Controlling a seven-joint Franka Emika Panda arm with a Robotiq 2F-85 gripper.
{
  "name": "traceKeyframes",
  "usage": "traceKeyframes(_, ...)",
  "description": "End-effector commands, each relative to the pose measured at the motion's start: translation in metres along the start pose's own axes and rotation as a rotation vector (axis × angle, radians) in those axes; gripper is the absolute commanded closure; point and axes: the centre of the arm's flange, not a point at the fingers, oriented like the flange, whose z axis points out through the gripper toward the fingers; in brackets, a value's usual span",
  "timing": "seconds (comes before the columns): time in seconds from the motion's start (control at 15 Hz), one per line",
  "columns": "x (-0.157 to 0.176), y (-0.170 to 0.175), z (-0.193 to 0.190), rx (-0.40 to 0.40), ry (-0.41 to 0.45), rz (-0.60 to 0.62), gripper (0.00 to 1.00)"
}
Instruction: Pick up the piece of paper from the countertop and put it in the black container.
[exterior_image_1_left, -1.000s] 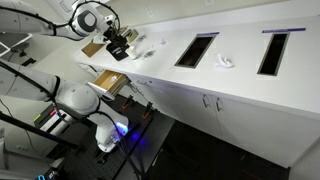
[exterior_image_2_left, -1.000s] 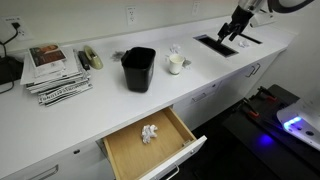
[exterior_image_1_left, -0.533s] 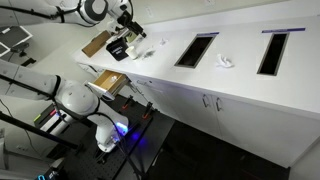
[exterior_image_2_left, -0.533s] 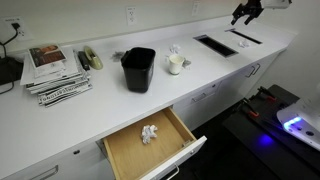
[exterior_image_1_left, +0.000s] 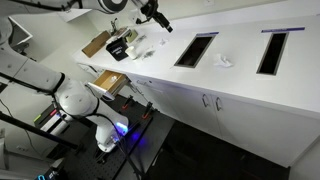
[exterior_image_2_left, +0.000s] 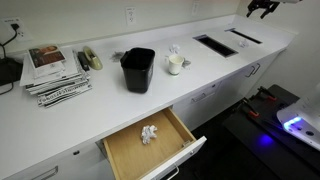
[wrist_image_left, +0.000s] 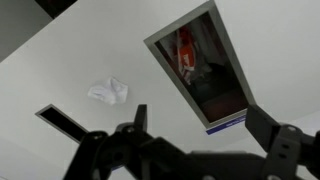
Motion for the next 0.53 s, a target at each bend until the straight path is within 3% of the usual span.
traceKeyframes(0.0, 0.042, 0.03, 0.041, -0.043, 0.006, 0.091, 0.0)
traceKeyframes(0.47, 0.071, 0.085, 0.124, -0.13, 0.109, 0.241, 0.0)
